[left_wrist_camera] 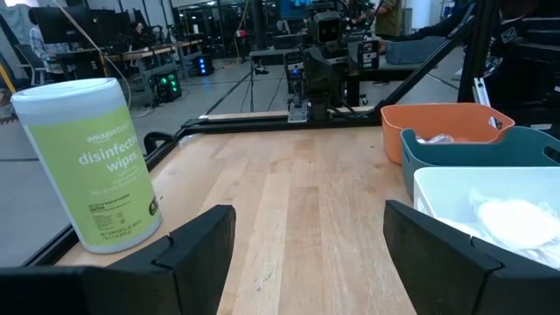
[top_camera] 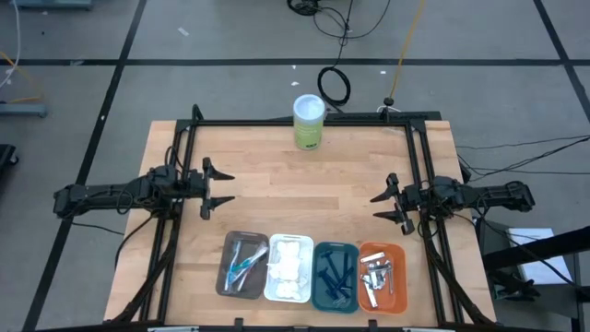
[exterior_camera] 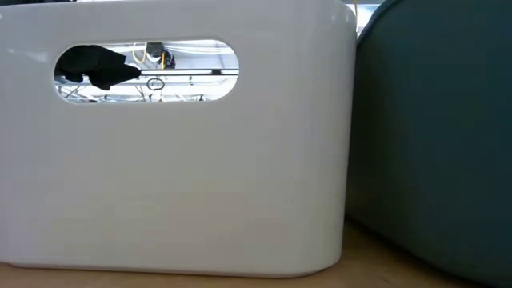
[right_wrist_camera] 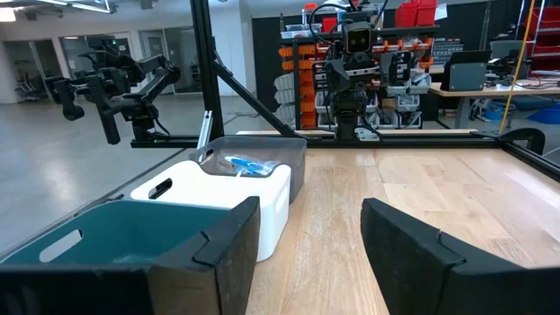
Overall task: Pick & Place Travel size toiletries
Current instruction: Return to Home Position
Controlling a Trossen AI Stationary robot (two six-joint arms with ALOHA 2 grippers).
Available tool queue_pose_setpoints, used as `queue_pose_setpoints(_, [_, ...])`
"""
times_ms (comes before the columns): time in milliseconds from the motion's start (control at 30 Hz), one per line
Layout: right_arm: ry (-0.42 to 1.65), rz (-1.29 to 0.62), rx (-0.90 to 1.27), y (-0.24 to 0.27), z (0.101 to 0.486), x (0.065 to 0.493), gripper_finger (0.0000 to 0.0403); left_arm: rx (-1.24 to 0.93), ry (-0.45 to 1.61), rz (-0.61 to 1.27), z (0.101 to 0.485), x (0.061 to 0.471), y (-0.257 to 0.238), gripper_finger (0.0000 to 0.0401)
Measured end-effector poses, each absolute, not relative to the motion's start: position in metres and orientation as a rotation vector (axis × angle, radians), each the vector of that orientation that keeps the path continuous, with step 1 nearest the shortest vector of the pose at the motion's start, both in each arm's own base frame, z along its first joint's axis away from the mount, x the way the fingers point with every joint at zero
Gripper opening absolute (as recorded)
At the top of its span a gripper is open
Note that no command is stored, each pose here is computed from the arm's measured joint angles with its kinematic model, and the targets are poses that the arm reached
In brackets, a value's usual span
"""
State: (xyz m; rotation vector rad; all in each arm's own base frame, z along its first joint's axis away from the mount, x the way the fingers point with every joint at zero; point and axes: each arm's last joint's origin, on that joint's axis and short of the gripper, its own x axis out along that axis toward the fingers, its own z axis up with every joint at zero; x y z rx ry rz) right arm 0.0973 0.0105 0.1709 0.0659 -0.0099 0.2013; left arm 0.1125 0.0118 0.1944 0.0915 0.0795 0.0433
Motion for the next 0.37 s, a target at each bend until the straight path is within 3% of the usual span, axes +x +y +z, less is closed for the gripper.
queue_pose_setpoints(367, [-0.009,0.202,0.066,0.0106,0.1709,0.0973,0.019,0.092,0.08,0.043,0.1944,0.1125,0.0118,0.0283])
